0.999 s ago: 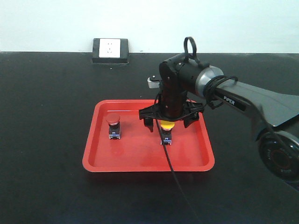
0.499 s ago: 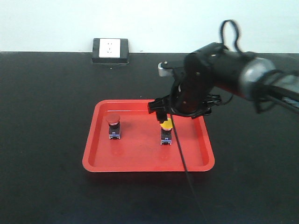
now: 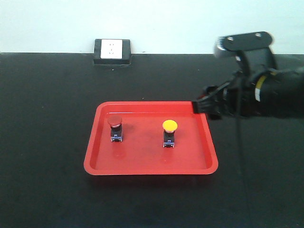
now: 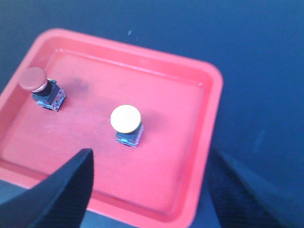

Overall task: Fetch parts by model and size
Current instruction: 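Raise and withdraw the right gripper from the tray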

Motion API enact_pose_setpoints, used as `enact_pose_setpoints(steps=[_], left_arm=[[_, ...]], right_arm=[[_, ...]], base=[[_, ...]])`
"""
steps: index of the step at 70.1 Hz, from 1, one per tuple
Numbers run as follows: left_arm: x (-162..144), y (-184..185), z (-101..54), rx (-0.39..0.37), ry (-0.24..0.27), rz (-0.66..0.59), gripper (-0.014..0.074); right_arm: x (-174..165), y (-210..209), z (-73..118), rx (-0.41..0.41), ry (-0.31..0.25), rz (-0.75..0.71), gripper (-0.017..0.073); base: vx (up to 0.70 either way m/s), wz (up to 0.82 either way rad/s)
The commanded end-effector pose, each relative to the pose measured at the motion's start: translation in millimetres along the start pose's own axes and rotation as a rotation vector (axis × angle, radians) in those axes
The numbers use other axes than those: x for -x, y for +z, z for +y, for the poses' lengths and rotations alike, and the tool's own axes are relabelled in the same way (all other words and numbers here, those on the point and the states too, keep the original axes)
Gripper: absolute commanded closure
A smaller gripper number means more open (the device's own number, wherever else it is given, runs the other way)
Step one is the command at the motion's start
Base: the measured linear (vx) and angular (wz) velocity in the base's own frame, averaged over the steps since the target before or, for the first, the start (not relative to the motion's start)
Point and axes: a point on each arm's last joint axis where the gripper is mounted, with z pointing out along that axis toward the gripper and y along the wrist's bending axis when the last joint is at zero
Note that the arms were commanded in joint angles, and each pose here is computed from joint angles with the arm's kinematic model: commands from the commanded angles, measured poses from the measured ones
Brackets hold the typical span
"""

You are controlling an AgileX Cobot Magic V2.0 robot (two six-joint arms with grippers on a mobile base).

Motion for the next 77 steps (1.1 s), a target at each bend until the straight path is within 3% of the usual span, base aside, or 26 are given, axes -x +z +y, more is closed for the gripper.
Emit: enact_pose_setpoints(steps=[1, 14, 33, 59, 77], left_arm=[[13.1, -2.6, 0.1, -0.004, -0.001, -0.08, 0.0598], [13.6, -2.6, 0.1, -0.004, -0.001, -0.085, 0.0598], [13.7, -2.6, 0.0, -0.005, -0.001, -0.086, 0.0598], [13.6, -2.6, 0.0, -0.005, -0.001, -0.085, 0.0598], [13.6, -2.6, 0.0, -0.005, -0.001, -0.086, 0.0598]], right_arm=[[0.4, -33.1, -5.8, 0.013, -0.037, -0.174, 0.0132], [-36.3, -61.2, -12.8, 0.035, -0.048, -0.261, 0.027], [-93.5, -86.1, -22.8, 0.047, -0.067, -0.353, 0.0577], [-153.5, -106.5, -33.6, 0.048, -0.079, -0.478, 0.0566], [-166.0, -111.7, -35.3, 0.053, -0.094, -0.541, 0.0566]], base=[[0.0, 0.0], [0.0, 0.0], [0.0, 0.0], [0.0, 0.0], [0.0, 0.0]])
